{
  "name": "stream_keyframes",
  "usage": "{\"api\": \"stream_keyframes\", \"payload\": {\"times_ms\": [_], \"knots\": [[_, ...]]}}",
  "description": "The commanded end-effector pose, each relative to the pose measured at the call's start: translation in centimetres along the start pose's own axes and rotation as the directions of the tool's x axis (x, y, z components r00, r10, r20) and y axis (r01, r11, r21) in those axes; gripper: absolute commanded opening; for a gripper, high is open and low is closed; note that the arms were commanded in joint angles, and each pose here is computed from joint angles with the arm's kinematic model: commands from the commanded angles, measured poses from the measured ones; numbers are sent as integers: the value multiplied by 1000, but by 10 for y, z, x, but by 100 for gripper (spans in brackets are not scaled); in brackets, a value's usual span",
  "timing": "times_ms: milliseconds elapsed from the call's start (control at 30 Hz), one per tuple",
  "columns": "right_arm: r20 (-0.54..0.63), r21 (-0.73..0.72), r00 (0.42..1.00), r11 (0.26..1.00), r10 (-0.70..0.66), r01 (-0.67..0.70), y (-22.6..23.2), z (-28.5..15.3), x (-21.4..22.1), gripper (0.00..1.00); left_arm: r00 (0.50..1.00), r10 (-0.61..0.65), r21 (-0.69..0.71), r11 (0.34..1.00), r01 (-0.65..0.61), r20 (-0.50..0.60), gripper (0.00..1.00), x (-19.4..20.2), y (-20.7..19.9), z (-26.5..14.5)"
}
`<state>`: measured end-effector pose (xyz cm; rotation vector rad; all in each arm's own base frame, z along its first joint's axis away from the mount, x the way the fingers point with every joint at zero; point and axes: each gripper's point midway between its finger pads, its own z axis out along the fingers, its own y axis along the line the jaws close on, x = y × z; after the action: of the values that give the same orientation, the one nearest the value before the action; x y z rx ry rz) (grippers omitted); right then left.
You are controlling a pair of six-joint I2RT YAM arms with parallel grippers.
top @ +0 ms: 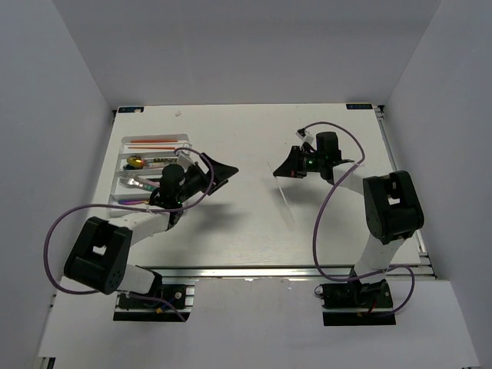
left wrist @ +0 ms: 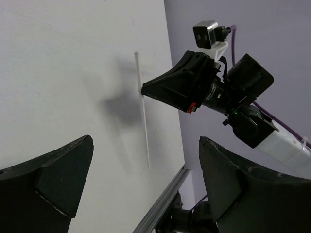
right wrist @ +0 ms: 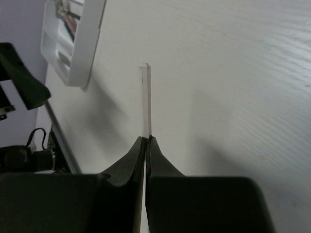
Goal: Sort the eating utensils into containers
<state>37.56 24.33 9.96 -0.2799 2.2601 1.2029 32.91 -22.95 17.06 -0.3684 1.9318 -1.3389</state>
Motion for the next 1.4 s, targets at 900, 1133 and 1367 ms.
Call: {"api": "stream_keyframes", "payload": {"times_ms": [900,1133,1367], "knots": [[-38,-413,992,906,-123,96,169,18,15,0,999,35,178,983,-41,38,2,5,-47,46],[63,-243,998,970,17,-1,119,-7,-12,89,977,27,-151,989,5,211,0,-69,12,34],[187,84,982,996,16,-32,53,-54,-26,89,769,-77,-387,829,403,635,0,-230,132,-77]]}}
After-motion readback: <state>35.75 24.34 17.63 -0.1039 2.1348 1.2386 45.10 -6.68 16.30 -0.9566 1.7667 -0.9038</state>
